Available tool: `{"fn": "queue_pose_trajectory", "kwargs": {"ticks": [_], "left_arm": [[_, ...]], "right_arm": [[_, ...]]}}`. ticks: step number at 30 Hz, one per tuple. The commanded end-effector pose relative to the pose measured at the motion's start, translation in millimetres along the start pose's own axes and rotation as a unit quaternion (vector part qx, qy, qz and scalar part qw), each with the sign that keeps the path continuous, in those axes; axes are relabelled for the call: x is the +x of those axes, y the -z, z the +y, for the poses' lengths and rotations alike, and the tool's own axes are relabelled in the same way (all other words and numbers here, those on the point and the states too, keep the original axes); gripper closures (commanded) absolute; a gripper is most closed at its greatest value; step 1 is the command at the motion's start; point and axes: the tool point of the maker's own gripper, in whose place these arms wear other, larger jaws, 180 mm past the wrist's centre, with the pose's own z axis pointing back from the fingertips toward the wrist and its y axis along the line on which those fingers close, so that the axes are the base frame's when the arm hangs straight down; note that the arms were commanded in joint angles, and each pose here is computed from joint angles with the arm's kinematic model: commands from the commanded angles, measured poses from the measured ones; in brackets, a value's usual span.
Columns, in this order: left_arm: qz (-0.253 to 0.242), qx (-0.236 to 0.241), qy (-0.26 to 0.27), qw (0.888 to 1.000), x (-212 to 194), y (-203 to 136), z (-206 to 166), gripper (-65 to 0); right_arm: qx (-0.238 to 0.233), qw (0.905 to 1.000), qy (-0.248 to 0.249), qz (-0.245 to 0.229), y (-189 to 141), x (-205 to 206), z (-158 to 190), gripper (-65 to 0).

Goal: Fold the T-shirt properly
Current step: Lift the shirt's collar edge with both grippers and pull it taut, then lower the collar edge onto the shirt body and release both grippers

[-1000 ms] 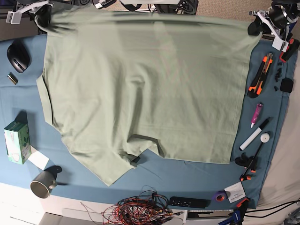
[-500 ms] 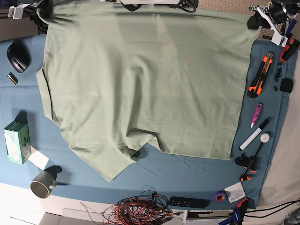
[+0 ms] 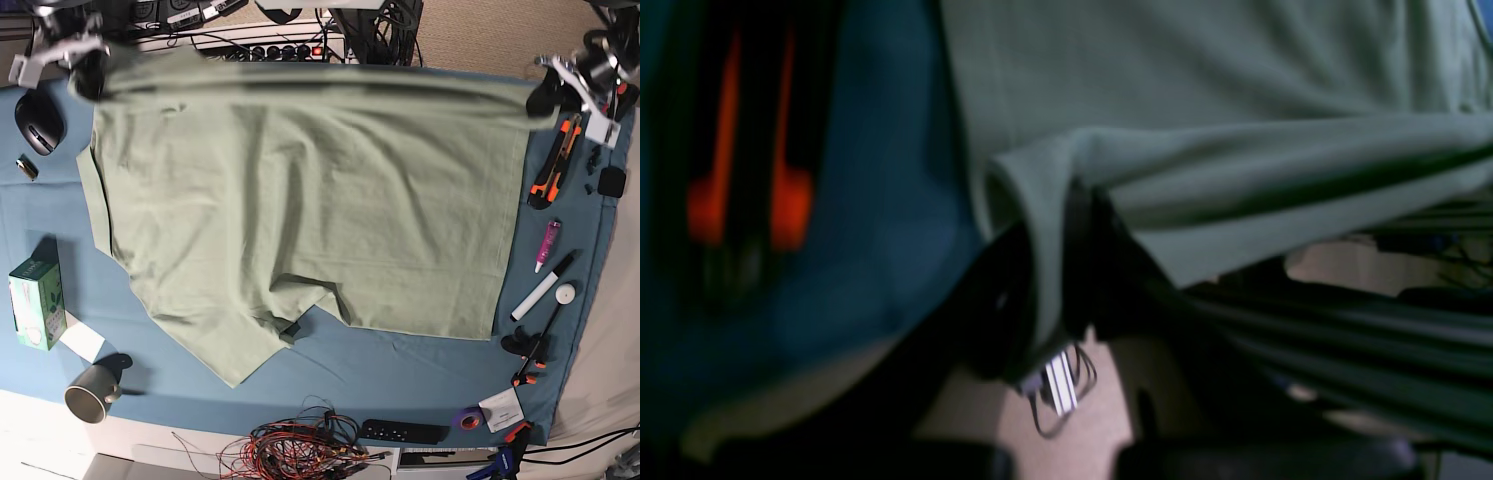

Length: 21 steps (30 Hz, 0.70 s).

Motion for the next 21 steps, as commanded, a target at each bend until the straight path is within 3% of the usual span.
{"fn": "queue_pose_trajectory", "kwargs": {"ticks": [1, 9, 14, 21], "left_arm": [[-0.011, 0.004, 0.013, 1.000, 11.1, 0.7, 0.7, 0.0], [0.005, 0.002, 0.072, 0.997, 23.9, 47.8, -15.3, 0.0], [-0.013, 0.023, 0.100, 0.995, 48.0, 54.6, -8.9, 0.0], [-0.010, 0.051, 0.114, 0.992, 58.6, 49.8, 4.7, 0.0]], "right_arm": [[0.007, 0.9995, -0.008, -0.029, 5.3, 13.6, 6.7, 0.0], [0.062, 0.9919, -0.103, -0.041, 73.5, 22.3, 74.7, 0.0], [0.025, 0.9889, -0.137, -0.051, 91.8, 32.8, 78.5, 0.0], [-0.018, 0.9887, -0.136, -0.059, 95.9, 36.7, 61.3, 0.0]]}}
